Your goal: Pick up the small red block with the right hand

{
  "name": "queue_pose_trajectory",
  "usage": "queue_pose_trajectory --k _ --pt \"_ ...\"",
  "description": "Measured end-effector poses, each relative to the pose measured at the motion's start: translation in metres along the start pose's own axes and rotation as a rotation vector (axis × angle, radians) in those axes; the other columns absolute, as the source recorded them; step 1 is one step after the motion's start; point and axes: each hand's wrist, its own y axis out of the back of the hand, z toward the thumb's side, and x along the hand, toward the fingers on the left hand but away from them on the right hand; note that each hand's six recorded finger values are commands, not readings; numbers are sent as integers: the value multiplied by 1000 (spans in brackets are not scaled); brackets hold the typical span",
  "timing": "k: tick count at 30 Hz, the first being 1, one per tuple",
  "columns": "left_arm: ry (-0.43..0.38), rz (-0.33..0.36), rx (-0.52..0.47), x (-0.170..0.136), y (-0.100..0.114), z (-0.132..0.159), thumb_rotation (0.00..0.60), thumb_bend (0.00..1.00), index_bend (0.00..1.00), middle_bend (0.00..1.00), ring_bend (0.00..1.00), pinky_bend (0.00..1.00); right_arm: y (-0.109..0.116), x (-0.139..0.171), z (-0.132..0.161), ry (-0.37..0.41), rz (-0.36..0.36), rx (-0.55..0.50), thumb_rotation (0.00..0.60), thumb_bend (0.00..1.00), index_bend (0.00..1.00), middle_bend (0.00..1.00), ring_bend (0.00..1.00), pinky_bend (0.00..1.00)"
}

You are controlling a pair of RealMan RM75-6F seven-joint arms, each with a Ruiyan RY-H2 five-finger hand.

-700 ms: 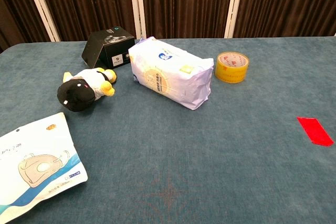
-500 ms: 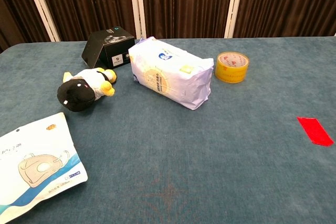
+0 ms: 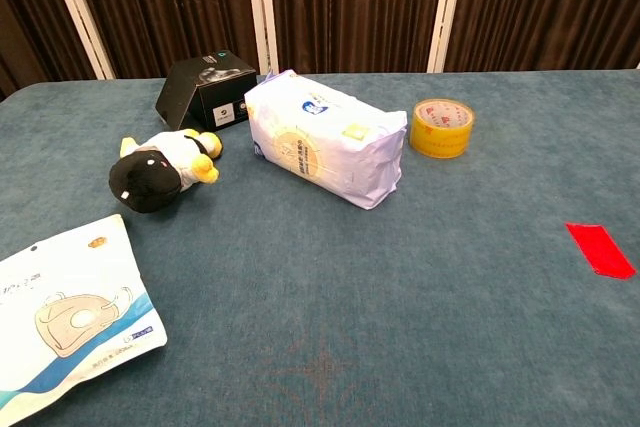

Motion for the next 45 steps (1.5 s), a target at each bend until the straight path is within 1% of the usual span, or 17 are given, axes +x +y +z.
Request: queue_pose_trajectory --k 1,4,7,10,15,19,22,25,31,35,45 --pt "6 -2 7 1 -1 -2 294 0 0 0 0 0 -5 -3 0 -1 1 4 600 95 538 16 0 0" --pt "23 10 24 3 -1 -4 291 0 0 0 0 0 -17 -10 3 -6 -15 19 600 159 552 28 0 0" --pt "20 9 30 5 -5 -2 292 0 0 0 0 0 -30 -15 4 -6 -16 45 600 188 556 37 0 0" --pt "11 -13 46 5 -10 1 296 0 0 0 0 0 -45 -20 6 4 4 74 600 218 578 50 0 0" --pt "4 -39 51 4 -14 6 294 0 0 0 0 0 -62 -24 11 23 34 72 600 227 581 57 0 0" --pt "0 -48 47 5 -15 8 291 0 0 0 0 0 -76 -21 18 41 51 62 600 228 557 34 0 0" --pt "0 -60 50 4 -16 7 296 0 0 0 0 0 -82 -21 24 59 65 74 600 235 534 6 0 0" --pt "-4 -67 42 4 -17 7 297 0 0 0 0 0 -86 -22 27 75 67 106 600 244 530 0 0 0" --pt "-8 -31 33 4 -11 7 298 0 0 0 0 0 -97 -29 32 111 60 182 600 248 521 0 0 0" --pt "-5 -37 36 6 -12 7 298 0 0 0 0 0 -102 -36 33 122 73 187 600 250 516 0 0 0" --pt "5 -59 39 10 -18 9 296 0 0 0 0 0 -109 -45 25 121 108 200 600 250 498 0 0 0"
